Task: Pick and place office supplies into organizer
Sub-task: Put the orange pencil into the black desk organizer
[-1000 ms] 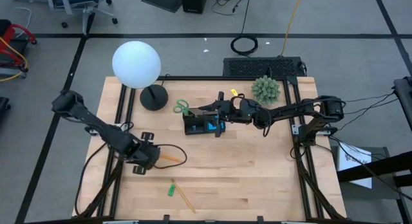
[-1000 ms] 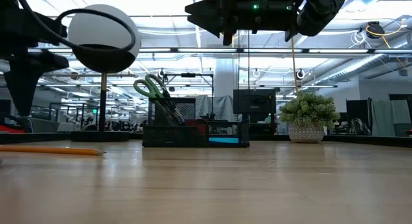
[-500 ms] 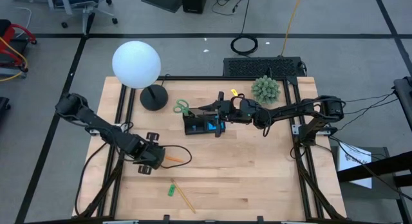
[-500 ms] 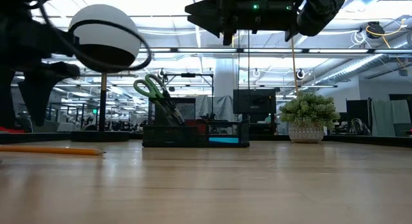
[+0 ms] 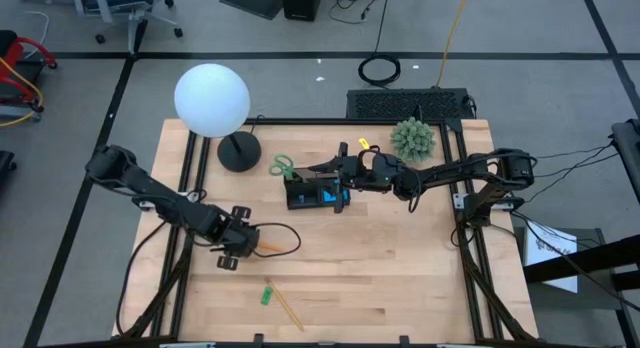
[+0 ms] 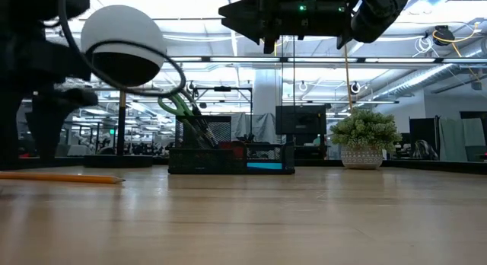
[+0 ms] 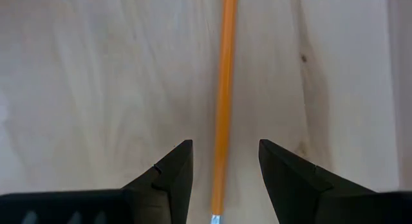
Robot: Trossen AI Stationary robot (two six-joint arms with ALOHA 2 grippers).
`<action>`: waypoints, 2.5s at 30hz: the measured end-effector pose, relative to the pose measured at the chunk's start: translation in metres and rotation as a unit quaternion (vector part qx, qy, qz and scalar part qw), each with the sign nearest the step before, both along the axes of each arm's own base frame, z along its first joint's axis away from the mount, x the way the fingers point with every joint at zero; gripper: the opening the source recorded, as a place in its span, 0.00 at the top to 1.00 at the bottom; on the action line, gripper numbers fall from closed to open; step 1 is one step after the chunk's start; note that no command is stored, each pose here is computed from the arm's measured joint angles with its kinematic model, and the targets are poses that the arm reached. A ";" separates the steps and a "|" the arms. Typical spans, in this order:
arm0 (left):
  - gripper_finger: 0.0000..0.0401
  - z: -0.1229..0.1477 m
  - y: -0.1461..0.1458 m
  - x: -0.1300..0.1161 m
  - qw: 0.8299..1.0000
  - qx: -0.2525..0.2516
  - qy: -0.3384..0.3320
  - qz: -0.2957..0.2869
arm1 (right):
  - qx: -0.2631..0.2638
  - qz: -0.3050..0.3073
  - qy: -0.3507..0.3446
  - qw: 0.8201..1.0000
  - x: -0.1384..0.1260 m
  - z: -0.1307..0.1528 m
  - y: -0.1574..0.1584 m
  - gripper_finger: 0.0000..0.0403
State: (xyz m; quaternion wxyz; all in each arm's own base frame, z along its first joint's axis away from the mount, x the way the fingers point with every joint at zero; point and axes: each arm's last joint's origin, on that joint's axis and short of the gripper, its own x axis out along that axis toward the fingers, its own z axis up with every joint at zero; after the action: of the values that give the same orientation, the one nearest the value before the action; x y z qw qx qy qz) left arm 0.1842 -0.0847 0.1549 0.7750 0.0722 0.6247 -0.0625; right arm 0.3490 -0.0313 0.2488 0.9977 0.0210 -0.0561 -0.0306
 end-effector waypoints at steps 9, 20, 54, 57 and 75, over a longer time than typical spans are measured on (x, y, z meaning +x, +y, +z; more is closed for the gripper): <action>0.57 -0.024 0.005 -0.008 0.999 -0.031 -0.018 0.015 | 0.000 0.000 0.000 1.000 0.000 0.000 0.000 0.68; 0.57 -0.027 0.005 -0.009 0.999 -0.040 -0.025 0.026 | 0.000 0.000 0.000 1.000 0.000 0.000 0.000 0.69; 0.98 -0.023 0.003 -0.004 0.998 -0.054 -0.031 0.021 | 0.000 0.000 0.000 1.000 0.000 0.000 0.000 0.69; 0.99 -0.023 0.003 -0.004 0.998 -0.055 -0.031 0.023 | 0.000 0.000 0.000 1.000 0.000 0.000 0.000 0.70; 0.97 -0.024 0.008 -0.007 0.996 -0.070 0.005 0.051 | 0.000 0.000 0.000 1.000 0.000 0.000 0.000 0.70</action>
State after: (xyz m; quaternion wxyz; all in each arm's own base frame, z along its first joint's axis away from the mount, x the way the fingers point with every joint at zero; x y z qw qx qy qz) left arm 0.1771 -0.0767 0.1309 0.7771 -0.0141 0.6257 -0.0668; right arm 0.3491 -0.0314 0.2486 0.9977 0.0208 -0.0560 -0.0308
